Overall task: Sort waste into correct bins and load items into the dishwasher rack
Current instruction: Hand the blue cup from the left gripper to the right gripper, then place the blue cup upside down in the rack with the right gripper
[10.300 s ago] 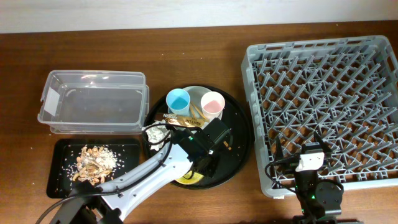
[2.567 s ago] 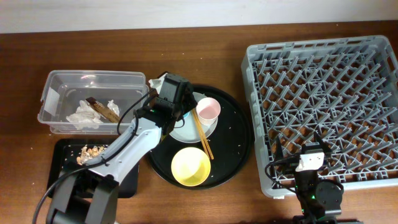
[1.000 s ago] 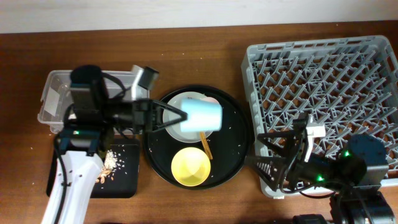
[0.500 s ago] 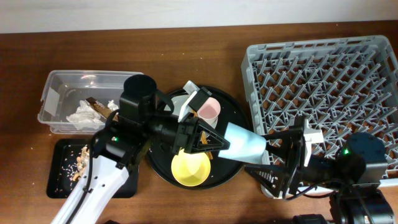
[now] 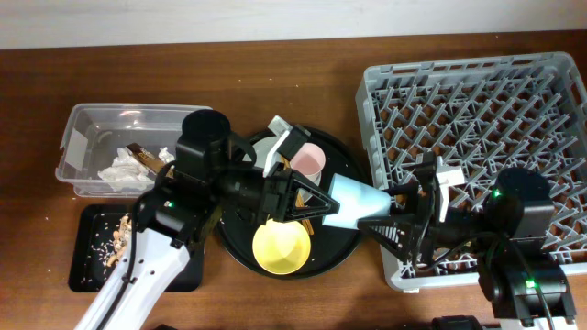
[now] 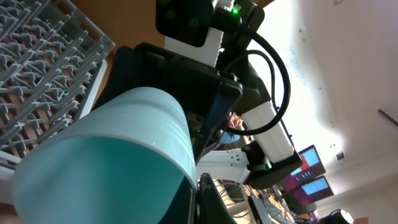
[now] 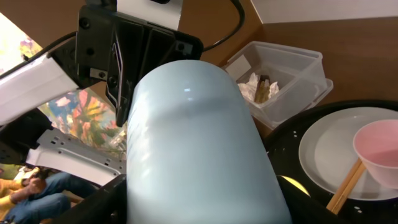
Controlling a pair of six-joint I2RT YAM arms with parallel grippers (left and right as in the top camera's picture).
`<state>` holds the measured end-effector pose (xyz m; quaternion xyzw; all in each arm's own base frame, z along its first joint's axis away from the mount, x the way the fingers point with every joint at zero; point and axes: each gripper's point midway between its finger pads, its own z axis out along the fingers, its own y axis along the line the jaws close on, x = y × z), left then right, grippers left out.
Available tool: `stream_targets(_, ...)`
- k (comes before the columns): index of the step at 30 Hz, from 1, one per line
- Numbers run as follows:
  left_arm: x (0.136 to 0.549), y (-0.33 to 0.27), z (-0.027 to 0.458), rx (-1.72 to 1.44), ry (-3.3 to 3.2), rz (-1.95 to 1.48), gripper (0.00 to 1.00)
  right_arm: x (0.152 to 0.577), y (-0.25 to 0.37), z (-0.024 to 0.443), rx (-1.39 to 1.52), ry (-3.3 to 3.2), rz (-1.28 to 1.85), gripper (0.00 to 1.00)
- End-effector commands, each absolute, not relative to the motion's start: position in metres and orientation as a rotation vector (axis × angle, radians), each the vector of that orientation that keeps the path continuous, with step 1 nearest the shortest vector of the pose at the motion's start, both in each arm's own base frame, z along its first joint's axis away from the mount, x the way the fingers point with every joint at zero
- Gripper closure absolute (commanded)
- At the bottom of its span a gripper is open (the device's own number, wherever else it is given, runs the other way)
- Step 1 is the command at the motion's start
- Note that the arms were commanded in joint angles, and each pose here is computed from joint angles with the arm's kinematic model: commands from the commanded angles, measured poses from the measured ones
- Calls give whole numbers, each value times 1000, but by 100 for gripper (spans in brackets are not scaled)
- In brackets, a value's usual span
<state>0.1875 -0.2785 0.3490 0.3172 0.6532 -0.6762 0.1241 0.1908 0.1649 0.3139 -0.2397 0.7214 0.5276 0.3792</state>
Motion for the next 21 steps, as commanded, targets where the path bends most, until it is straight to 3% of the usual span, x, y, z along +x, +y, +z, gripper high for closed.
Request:
stream_targets(1, 178, -277, 356, 988, 1859, -1987, 98, 194, 164, 316, -610, 1840, 1328, 38)
stream_targets(3, 178, -277, 356, 988, 1859, -1986, 89, 194, 164, 316, -610, 1840, 1328, 39)
stream_targets(7, 179, -277, 356, 986, 1858, -1985, 87, 197, 163, 315, -606, 1843, 1303, 44)
stream_targets(9, 184, -270, 357, 972, 1854, -1985, 80, 205, 158, 308, -582, 1868, 1224, 45)
stream_targets(12, 214, -245, 357, 846, 1863, -1924, 52, 206, 158, 308, -588, 1864, 1219, 47)
stream_targets(13, 237, -222, 357, 739, 1868, -1863, 38, 213, 154, 302, -545, 1897, 1166, 49)
stream_targets(14, 246, -213, 357, 698, 1869, -1840, 35, 219, 148, 295, -499, 1935, 1117, 50)
stream_targets(16, 261, -194, 357, 617, 1870, -1792, 1, 241, 123, 265, -319, 2082, 901, 50)
stream_targets(18, 265, -189, 357, 598, 1870, -1780, 1, 263, 88, 238, -148, 2195, 641, 51)
stream_targets(21, 265, -189, 357, 599, 1869, -1780, 0, 282, 59, 239, 2, 2241, 456, 53)
